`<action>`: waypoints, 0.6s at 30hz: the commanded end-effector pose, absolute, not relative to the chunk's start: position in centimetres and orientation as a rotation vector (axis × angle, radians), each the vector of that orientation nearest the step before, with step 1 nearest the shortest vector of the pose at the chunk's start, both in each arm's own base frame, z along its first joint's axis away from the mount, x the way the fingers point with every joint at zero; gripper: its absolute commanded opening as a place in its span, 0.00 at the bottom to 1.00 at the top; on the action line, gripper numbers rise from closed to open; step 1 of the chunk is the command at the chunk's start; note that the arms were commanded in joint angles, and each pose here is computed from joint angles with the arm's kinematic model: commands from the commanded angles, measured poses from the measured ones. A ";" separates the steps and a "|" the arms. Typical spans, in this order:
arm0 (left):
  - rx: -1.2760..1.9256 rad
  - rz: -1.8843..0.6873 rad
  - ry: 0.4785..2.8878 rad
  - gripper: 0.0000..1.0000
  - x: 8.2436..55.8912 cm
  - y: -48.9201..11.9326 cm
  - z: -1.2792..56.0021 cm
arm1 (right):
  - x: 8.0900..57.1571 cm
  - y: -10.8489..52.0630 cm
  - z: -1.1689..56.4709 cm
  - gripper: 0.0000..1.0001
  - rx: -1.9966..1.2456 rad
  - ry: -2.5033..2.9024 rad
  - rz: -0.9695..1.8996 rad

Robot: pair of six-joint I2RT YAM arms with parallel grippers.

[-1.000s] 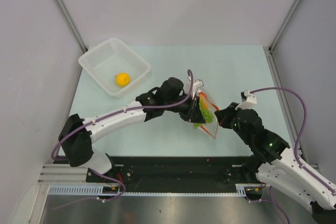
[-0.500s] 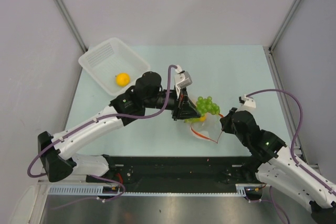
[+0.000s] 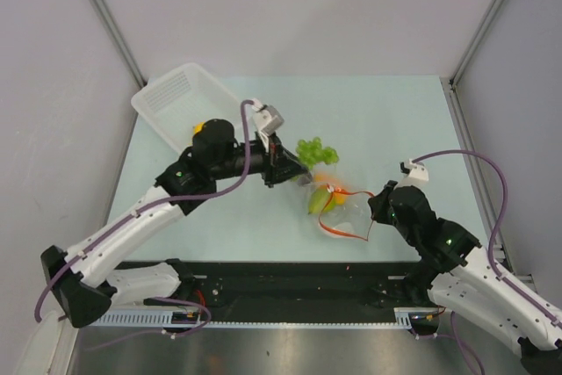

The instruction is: Open the zip-top bag and remove the fake food

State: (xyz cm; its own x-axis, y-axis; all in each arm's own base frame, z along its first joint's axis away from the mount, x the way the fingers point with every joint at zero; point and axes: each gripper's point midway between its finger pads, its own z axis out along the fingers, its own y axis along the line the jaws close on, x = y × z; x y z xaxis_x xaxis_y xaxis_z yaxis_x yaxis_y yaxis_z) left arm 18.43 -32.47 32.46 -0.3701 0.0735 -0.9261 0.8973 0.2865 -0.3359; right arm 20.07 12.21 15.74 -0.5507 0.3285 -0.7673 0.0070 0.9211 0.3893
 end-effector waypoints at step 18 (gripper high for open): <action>-0.375 -0.508 1.950 0.12 36.0 -9.7 22.9 | 21.8 16.9 22.9 0.00 0.403 1.967 0.793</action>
